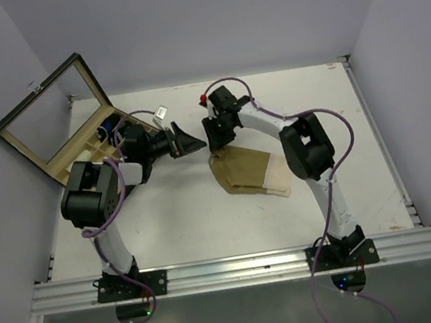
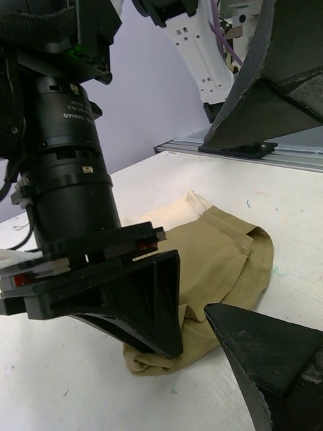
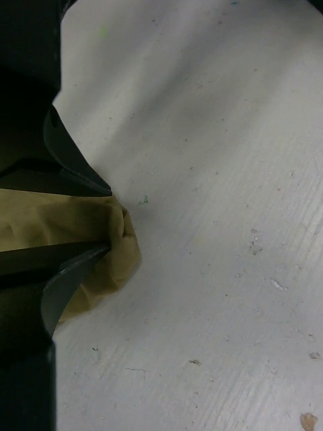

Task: Roll the underwear
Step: Fold the underwear

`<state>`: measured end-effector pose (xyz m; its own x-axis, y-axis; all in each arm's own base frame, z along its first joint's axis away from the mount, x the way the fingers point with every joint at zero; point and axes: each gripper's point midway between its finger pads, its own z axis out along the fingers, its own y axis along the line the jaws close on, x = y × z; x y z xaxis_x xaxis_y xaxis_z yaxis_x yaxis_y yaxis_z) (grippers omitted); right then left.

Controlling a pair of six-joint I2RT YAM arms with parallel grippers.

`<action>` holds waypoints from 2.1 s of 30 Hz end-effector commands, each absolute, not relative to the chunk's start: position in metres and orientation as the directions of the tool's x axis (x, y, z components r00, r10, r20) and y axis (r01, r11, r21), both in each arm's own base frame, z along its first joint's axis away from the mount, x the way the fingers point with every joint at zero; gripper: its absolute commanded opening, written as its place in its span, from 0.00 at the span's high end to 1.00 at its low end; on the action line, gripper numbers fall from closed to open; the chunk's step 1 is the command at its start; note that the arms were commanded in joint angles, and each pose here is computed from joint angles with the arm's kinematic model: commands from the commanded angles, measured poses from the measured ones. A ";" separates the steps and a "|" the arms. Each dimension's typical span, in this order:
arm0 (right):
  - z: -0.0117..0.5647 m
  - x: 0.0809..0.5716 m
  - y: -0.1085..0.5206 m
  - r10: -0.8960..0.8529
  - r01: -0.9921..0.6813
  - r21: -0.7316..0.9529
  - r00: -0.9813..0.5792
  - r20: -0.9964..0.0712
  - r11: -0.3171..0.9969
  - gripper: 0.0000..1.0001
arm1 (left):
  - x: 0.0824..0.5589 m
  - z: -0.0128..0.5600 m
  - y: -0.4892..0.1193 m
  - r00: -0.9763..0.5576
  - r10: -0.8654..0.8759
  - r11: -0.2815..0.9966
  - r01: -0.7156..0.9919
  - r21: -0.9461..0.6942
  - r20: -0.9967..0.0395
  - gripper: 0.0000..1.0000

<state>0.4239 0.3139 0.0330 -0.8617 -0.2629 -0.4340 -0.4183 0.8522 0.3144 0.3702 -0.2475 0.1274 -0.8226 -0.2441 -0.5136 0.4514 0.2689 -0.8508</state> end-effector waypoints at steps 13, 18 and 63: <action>0.064 0.429 0.323 -0.261 -0.457 0.328 -0.828 -0.496 0.827 1.00 | 0.354 0.118 -0.272 -0.806 -0.203 0.261 0.502 -0.824 -0.556 0.00; 0.066 0.424 0.324 -0.253 -0.452 0.356 -0.839 -0.483 0.818 1.00 | 0.357 0.106 -0.282 -0.814 -0.204 0.264 0.489 -0.831 -0.544 0.00; 0.023 0.384 0.330 -0.229 -0.348 0.494 -0.930 -0.287 0.797 1.00 | 0.371 0.079 -0.280 -0.821 -0.232 0.343 0.432 -0.834 -0.521 0.00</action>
<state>0.3851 0.3271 0.0323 -0.9180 -0.2401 -0.3156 -0.3715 0.7990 0.4728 0.3636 -0.2771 0.0617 -0.8605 -0.2305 -0.4543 0.3627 0.3492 -0.8640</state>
